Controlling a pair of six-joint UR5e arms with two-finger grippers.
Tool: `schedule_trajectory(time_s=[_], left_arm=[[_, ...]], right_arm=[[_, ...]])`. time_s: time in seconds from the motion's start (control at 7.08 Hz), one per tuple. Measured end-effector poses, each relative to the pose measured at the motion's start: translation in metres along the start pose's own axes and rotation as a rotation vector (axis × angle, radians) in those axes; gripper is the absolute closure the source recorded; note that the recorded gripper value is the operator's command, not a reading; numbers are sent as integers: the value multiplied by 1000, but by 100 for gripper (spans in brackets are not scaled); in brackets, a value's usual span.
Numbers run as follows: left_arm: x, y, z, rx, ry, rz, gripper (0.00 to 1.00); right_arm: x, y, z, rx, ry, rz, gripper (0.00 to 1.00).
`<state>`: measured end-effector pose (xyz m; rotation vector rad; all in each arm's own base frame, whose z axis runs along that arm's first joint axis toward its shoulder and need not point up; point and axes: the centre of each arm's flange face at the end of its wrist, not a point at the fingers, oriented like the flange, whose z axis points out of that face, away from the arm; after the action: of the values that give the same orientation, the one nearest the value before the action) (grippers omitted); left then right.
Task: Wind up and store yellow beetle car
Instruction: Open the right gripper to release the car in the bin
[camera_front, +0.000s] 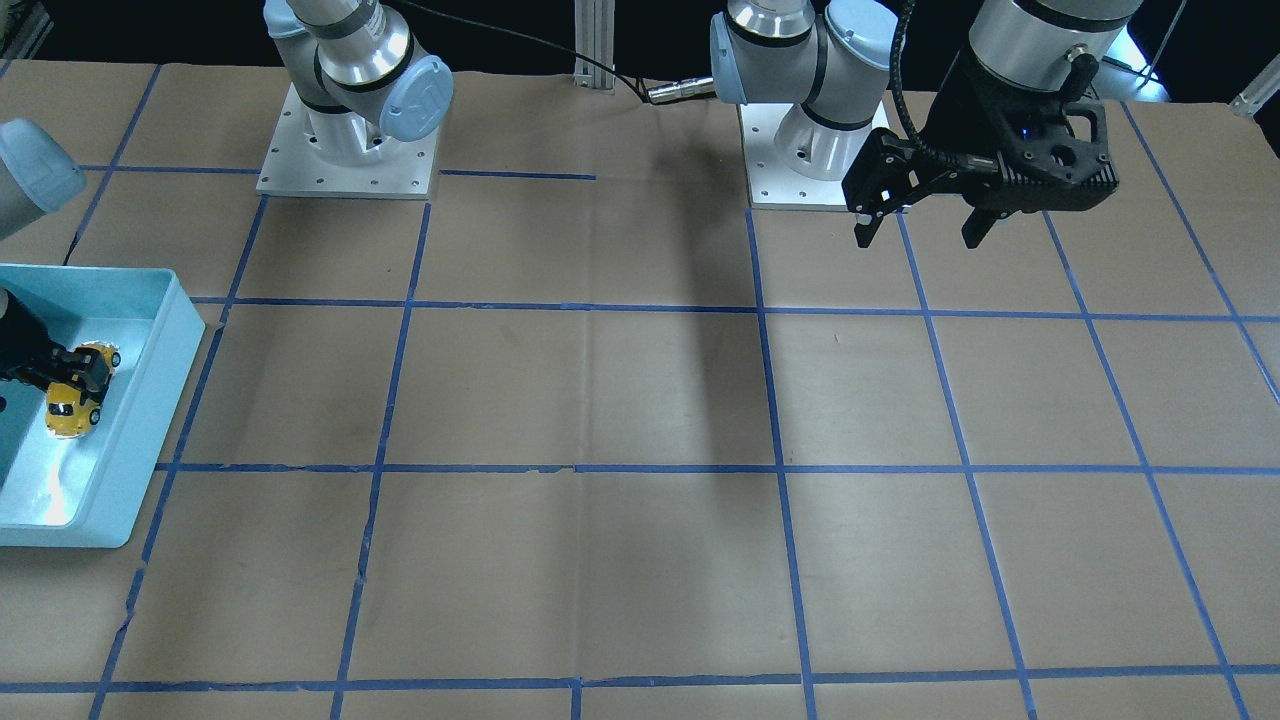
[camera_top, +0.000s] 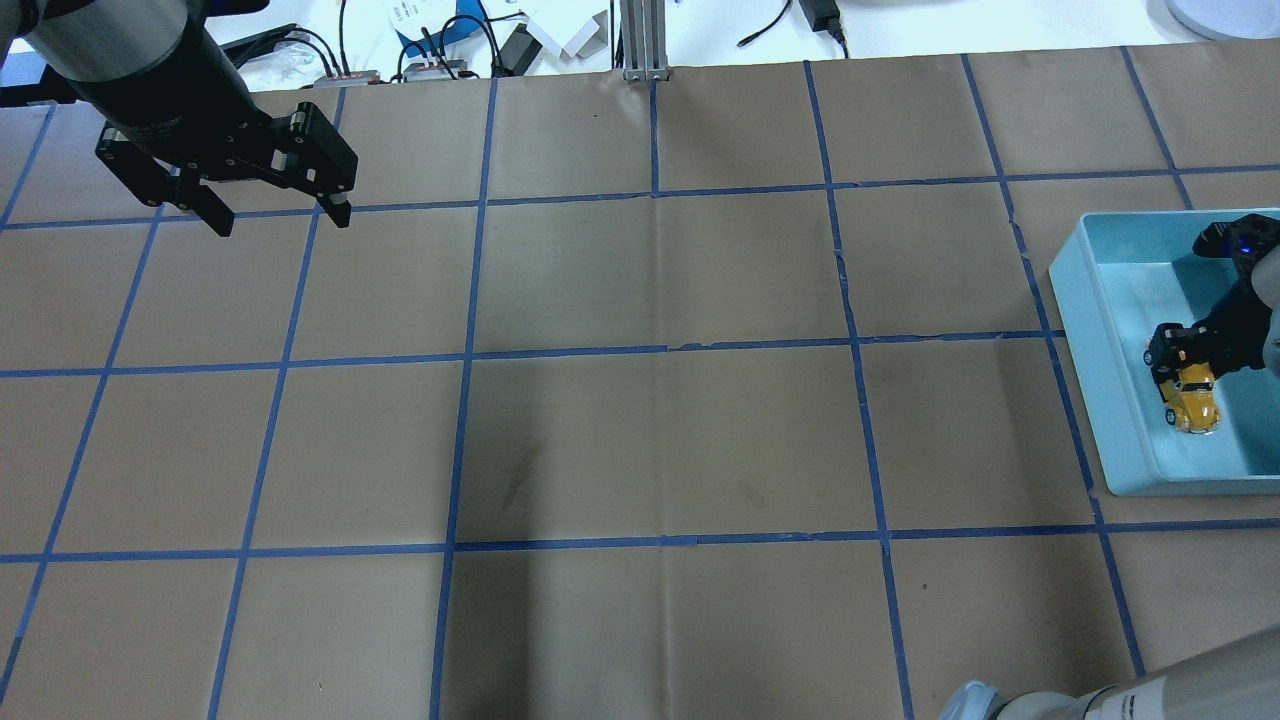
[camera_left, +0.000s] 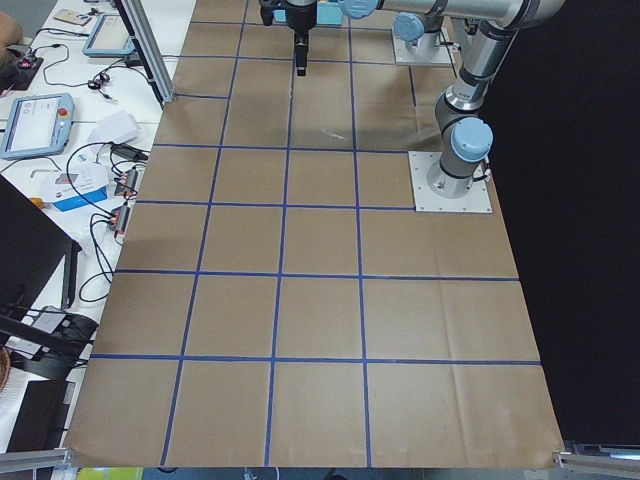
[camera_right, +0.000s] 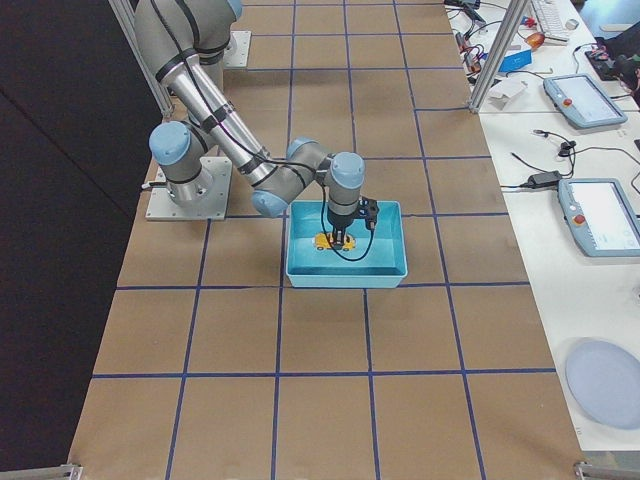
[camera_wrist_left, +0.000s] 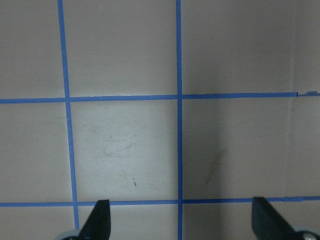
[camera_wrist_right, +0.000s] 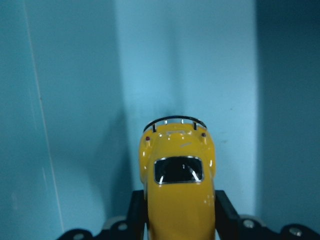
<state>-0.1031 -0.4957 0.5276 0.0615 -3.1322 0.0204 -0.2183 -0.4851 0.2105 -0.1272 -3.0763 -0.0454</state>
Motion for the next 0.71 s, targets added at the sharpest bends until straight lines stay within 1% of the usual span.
schedule_trajectory(time_s=[0.28,0.42,0.57,0.71], left_arm=[[0,-1,-2,1,3,-13,0],[0,-1,-2,0,3,-14,0],[0,-1,-2,0,4,-14,0],[1,-1,-3,0,6,-13,0]], right_arm=[[3,0,-4,-26,7,0,27],[5,-4,-16,-33,7,-3,27],[5,-15,-39,-44,1,-16,27],[-1,-34,-80,-41,3,-49,25]])
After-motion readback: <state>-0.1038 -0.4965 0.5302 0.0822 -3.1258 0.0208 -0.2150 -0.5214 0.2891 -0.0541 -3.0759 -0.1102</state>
